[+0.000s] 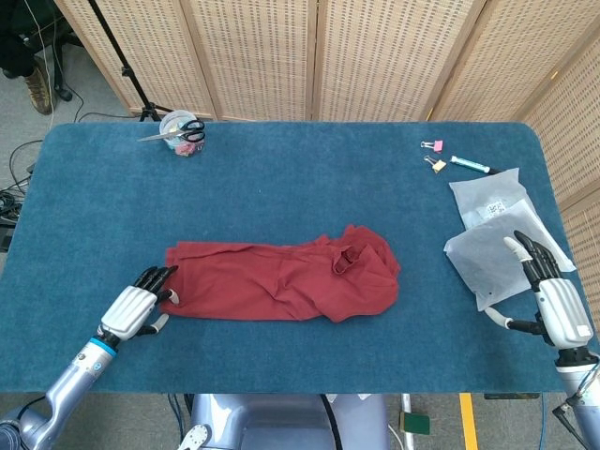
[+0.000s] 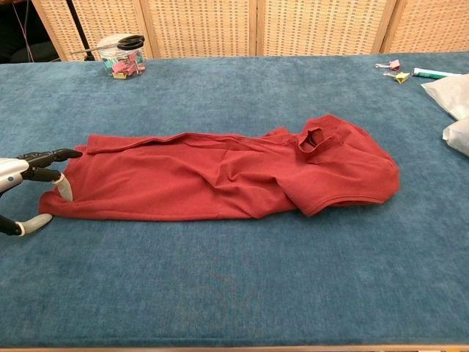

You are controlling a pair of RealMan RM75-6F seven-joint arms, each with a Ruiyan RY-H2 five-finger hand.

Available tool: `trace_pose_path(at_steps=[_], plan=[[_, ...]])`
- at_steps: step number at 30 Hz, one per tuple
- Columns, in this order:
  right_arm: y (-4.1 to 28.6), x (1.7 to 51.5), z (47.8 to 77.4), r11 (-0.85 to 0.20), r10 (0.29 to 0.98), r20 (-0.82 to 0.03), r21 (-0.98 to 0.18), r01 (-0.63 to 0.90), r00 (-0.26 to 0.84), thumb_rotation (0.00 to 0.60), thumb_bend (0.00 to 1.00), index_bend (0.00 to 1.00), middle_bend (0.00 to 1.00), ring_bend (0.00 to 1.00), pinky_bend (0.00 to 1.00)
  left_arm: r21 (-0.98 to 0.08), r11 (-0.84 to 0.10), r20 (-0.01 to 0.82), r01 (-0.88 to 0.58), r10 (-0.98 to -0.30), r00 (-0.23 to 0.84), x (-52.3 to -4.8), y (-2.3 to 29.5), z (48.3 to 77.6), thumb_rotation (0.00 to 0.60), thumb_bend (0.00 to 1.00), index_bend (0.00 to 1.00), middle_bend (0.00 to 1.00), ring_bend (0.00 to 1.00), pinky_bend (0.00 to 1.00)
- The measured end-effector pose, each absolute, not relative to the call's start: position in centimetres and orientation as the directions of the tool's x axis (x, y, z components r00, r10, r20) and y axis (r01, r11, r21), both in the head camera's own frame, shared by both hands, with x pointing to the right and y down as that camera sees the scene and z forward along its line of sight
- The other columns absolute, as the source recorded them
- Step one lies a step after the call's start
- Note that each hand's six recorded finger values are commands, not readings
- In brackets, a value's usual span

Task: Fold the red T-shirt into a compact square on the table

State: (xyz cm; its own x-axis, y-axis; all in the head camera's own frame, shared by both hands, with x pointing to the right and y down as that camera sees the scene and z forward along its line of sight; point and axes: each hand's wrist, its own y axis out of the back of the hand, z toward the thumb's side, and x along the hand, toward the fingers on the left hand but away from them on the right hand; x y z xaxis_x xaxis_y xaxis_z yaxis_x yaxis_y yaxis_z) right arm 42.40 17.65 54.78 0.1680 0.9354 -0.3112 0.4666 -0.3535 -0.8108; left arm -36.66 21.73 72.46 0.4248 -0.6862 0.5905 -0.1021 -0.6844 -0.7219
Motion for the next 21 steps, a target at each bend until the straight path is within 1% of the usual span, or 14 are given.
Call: trace_pose_path(at_steps=[5, 11, 15, 21], plan=[[17.66, 42.35, 54.84, -0.357, 0.934, -0.315, -0.808, 0.468, 0.17, 0.6, 0.0, 0.0, 0.0, 0.0, 0.0, -0.727, -0.677, 0.582, -0.111, -0.694, 0.424, -36.5, 21.69, 72.66, 0.6, 0.47, 0.61, 0.0, 0.0, 0.0], [17.66, 42.36, 54.83, -0.358, 0.934, -0.315, -0.805, 0.474, 0.17, 0.6, 0.0, 0.0, 0.0, 0.0, 0.0, -0.738, -0.664, 0.569, -0.121, -0.708, 0.418, -36.44, 21.53, 72.78, 0.6, 0.5, 0.67, 0.0, 0.0, 0.0], [17.65, 42.36, 54.8, -0.358, 0.934, -0.315, -0.803, 0.476, 0.17, 0.6, 0.0, 0.0, 0.0, 0.0, 0.0, -0.749, -0.651, 0.558, -0.121, -0.718, 0.416, -36.45, 21.32, 72.79, 0.6, 0.54, 0.69, 0.0, 0.0, 0.0], [17.61, 42.44, 54.75, -0.356, 0.934, -0.314, -0.803, 0.478, 0.169, 0.6, 0.0, 0.0, 0.0, 0.0, 0.0, -0.76, -0.64, 0.551, -0.113, -0.726, 0.412, -36.76, 20.96, 72.68, 0.6, 0.55, 0.69, 0.0, 0.0, 0.0]])
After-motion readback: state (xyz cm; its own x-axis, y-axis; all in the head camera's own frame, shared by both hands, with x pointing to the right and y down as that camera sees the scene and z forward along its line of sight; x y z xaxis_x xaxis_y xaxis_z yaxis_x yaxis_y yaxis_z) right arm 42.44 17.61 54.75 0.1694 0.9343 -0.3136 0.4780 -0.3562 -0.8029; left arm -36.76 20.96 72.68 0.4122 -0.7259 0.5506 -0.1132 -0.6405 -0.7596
